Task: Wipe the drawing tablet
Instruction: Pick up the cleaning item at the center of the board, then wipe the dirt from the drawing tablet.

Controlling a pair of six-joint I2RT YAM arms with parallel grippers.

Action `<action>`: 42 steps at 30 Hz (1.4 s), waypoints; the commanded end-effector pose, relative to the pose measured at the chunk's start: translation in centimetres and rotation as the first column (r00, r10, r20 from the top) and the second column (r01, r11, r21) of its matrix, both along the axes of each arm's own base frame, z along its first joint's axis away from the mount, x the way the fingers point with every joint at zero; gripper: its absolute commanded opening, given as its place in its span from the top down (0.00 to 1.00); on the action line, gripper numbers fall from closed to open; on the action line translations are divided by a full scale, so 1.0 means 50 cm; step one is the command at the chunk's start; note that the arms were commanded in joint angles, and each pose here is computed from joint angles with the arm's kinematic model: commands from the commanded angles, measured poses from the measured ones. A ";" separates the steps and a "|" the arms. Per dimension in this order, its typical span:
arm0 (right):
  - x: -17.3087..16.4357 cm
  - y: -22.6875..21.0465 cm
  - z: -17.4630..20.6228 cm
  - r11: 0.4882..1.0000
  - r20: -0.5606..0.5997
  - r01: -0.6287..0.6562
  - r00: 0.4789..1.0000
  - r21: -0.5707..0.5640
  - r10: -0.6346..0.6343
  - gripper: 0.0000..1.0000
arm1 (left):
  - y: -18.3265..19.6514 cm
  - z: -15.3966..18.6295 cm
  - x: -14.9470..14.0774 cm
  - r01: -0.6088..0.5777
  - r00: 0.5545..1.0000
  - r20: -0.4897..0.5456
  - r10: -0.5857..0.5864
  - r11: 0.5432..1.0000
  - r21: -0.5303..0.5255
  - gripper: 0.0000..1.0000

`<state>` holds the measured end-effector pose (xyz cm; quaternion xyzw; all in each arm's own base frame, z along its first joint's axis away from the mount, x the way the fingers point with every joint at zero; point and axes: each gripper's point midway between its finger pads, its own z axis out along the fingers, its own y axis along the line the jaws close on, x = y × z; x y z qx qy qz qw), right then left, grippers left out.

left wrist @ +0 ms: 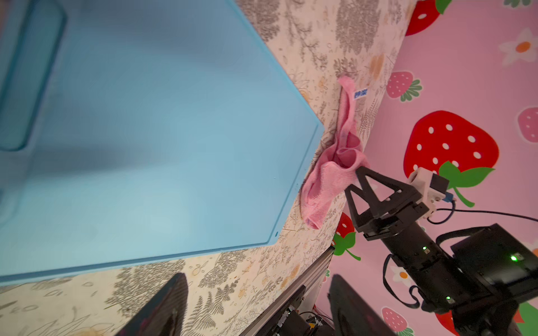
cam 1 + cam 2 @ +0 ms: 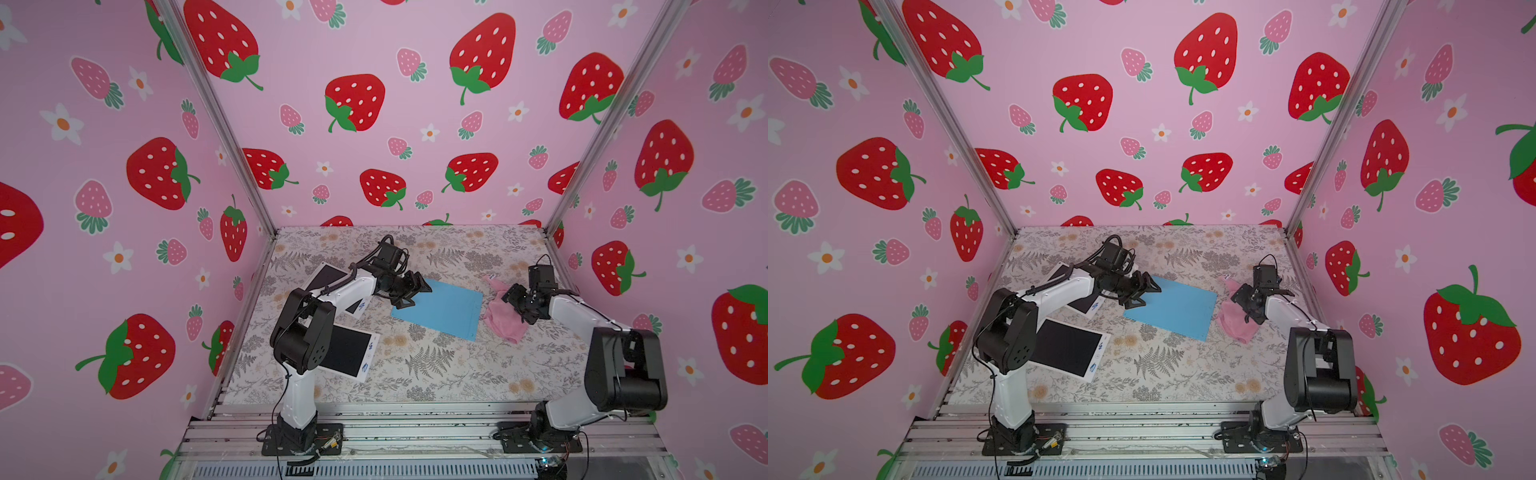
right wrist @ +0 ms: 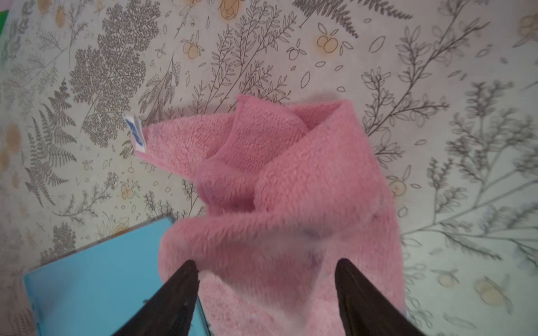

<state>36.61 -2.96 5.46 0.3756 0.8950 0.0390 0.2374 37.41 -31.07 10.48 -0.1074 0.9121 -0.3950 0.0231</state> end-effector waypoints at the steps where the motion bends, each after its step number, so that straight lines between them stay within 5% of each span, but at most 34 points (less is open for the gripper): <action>1: 0.060 0.005 0.009 0.996 0.037 -0.028 0.999 0.086 0.025 0.35 | 0.036 -0.004 -0.017 -0.002 1.000 -0.013 0.002 1.000 0.025 0.24; 3: 0.081 0.015 0.001 0.992 0.000 -0.063 0.998 0.111 0.064 0.44 | 0.048 -0.006 -0.019 -0.006 1.000 -0.015 0.006 0.999 0.031 0.24; 7: 0.110 0.018 -0.007 0.990 -0.031 -0.080 0.996 0.119 0.084 0.85 | 0.069 -0.013 -0.021 -0.022 0.999 -0.022 0.023 0.999 0.038 0.25; 9: 0.135 0.016 0.034 0.991 0.022 -0.102 0.995 0.090 0.100 0.95 | 0.077 -0.011 -0.020 -0.029 0.999 -0.020 0.030 0.999 0.039 0.25; 16: 0.162 0.115 0.212 0.938 0.118 -0.334 0.932 -0.090 0.343 0.98 | 0.110 -0.013 -0.005 -0.066 0.998 -0.016 0.066 0.997 0.044 0.26; 24: -0.038 0.288 0.251 0.803 0.030 -0.578 0.809 -0.142 0.587 1.00 | 0.151 -0.007 0.011 -0.107 0.994 -0.012 0.108 0.993 0.041 0.26; 29: -0.103 0.334 0.307 0.775 0.146 -0.617 0.761 -0.138 0.632 1.00 | 0.164 0.000 0.016 -0.123 0.992 -0.010 0.123 0.992 0.035 0.26; 35: 0.002 0.430 0.327 0.708 0.265 -0.701 0.668 -0.090 0.695 1.00 | 0.164 -0.002 0.021 -0.123 0.992 -0.011 0.123 0.992 0.036 0.27; 42: 0.156 0.394 0.227 0.779 0.240 -0.625 0.750 -0.049 0.617 1.00 | 0.168 -0.003 0.016 -0.131 0.991 -0.011 0.132 0.991 0.037 0.27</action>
